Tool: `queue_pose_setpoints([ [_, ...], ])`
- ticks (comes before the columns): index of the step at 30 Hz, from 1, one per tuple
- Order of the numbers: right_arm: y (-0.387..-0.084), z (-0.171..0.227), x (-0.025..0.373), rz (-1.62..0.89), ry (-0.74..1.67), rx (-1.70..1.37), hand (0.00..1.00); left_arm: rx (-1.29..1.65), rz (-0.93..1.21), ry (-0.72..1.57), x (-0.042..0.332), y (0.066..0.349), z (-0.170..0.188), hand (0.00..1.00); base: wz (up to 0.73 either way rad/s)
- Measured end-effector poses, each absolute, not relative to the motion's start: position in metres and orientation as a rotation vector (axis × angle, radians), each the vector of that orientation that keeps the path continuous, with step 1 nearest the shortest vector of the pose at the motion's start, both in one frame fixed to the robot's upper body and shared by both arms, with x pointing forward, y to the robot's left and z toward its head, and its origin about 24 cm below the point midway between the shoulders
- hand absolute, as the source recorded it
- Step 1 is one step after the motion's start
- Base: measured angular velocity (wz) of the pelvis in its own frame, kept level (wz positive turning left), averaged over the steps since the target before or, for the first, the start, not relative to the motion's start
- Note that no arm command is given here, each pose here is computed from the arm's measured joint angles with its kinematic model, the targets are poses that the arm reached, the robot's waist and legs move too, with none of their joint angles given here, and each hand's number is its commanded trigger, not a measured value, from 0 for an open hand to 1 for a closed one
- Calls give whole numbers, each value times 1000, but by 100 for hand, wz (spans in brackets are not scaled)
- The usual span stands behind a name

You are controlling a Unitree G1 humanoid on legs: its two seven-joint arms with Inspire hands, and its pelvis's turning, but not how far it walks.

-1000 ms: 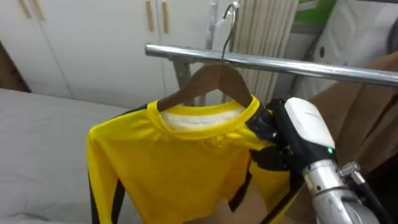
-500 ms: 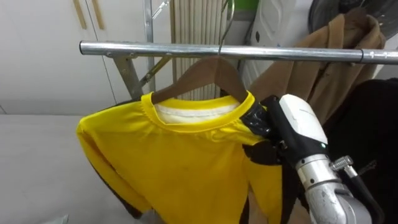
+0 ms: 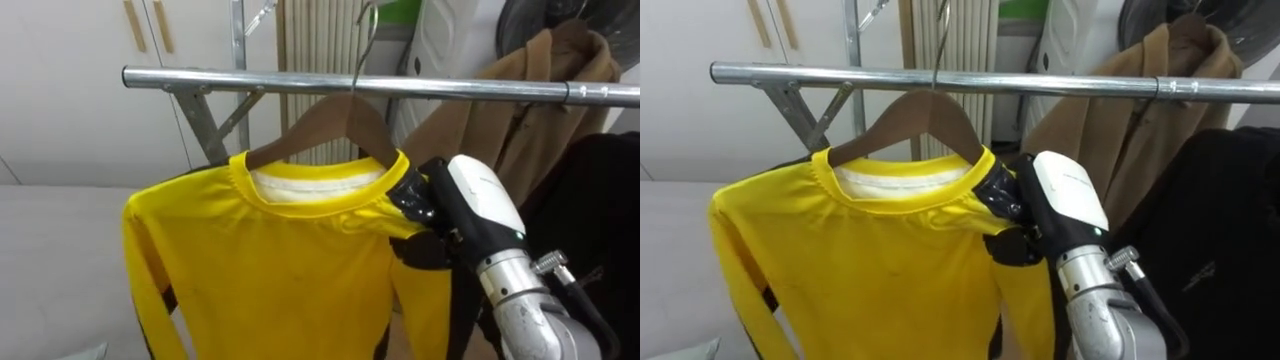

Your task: Hang clothes

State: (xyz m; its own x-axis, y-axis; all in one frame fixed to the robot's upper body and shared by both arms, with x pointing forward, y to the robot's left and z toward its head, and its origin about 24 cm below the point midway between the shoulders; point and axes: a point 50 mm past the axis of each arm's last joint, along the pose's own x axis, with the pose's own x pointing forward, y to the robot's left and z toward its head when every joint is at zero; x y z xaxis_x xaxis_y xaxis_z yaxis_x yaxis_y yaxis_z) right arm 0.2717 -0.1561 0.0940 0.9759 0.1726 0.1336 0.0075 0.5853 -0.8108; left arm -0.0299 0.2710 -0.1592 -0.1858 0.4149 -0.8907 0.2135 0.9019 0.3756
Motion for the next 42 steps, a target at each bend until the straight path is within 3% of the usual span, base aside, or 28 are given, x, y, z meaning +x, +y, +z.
queue_pose_setpoints([
  [42,-165,85,273,96,-188,-946,100,468,233,1754,-28,275,-158,0,2],
])
